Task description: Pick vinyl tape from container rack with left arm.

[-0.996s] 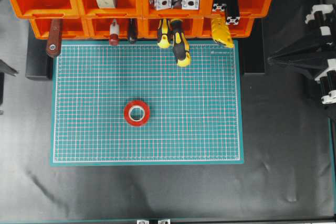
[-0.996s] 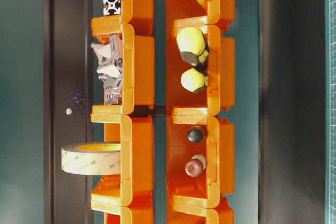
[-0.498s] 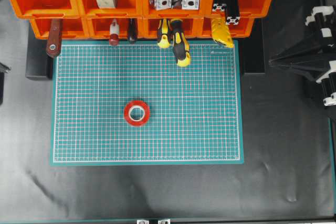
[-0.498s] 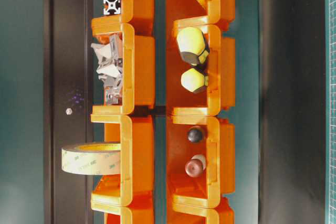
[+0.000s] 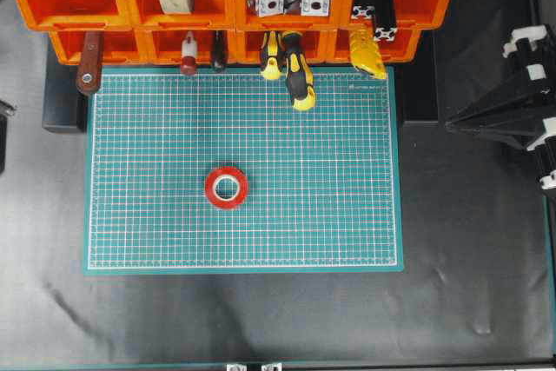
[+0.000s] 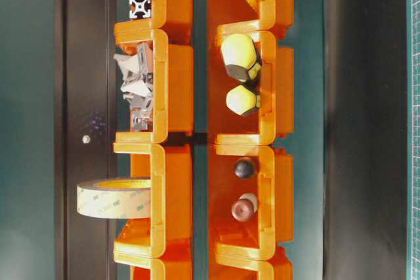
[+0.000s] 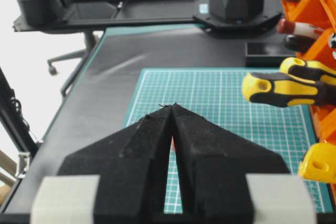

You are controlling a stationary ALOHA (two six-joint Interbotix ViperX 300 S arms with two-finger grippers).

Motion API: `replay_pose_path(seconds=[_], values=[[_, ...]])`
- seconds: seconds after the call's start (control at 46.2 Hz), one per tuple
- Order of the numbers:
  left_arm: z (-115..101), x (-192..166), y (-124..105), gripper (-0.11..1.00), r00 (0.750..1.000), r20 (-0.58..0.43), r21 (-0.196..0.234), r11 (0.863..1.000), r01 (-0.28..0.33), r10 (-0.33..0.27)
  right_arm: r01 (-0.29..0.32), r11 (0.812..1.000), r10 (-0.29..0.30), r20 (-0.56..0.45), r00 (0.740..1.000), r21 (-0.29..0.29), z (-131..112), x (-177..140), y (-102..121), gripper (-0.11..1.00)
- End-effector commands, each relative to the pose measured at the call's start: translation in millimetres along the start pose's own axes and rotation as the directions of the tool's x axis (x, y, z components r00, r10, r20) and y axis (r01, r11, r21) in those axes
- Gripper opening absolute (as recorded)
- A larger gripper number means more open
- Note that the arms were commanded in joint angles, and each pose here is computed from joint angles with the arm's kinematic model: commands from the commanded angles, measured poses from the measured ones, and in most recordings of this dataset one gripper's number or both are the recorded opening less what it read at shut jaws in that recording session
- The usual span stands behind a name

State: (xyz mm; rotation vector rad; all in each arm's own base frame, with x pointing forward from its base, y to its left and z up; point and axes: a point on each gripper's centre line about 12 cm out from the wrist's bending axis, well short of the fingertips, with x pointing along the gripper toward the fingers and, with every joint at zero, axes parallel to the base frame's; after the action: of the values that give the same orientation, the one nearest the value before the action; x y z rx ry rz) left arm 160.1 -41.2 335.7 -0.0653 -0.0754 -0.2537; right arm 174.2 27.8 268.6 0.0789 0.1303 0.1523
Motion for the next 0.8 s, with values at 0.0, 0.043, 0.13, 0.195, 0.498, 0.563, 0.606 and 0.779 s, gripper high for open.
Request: replay_pose_path(seconds=[0.0,0.043,0.13,0.195,0.498,0.563,0.606,0.779], values=[[-2.7,2.7,0.8,0.76,1.0,-0.023,0.006,1.0,-0.005,0.005,-0.005,1.0,0.006,0.05,0.999,-0.006,15.3,0.7,1.6,-0.01],[-7.9,2.8,1.2,0.76,0.999,-0.047,0.005,1.0,-0.008,0.008,-0.005,1.0,0.005,0.047,0.999,-0.006,15.0,0.7,1.6,-0.01],[-18.2,3.4,2.2,0.76,0.995,-0.103,-0.002,1.0,-0.015,0.014,-0.005,1.0,0.005,0.043,0.999,-0.006,14.0,0.7,1.5,-0.01],[-20.4,3.1,2.6,0.76,0.992,-0.126,-0.003,1.0,-0.018,0.018,-0.005,1.0,0.005,0.043,0.999,-0.006,13.9,1.0,1.5,-0.01],[-28.8,-2.1,3.7,0.76,0.983,-0.181,-0.004,1.0,-0.027,0.026,-0.005,1.0,0.005,0.047,0.999,0.003,13.6,0.7,1.4,-0.01],[-32.2,-2.9,4.1,0.76,0.979,-0.204,-0.003,1.0,-0.03,0.029,-0.005,1.0,0.005,0.044,0.999,0.003,12.8,0.8,1.4,-0.01],[-34.2,-3.4,4.3,0.76,0.975,-0.22,-0.002,0.999,-0.033,0.031,-0.005,1.0,0.005,0.043,0.999,0.003,12.1,0.8,1.3,-0.01],[-35.4,-3.7,4.7,0.76,0.973,-0.23,-0.002,0.999,-0.036,0.034,-0.005,1.0,0.005,0.046,0.999,0.003,12.5,0.8,1.3,-0.01]])
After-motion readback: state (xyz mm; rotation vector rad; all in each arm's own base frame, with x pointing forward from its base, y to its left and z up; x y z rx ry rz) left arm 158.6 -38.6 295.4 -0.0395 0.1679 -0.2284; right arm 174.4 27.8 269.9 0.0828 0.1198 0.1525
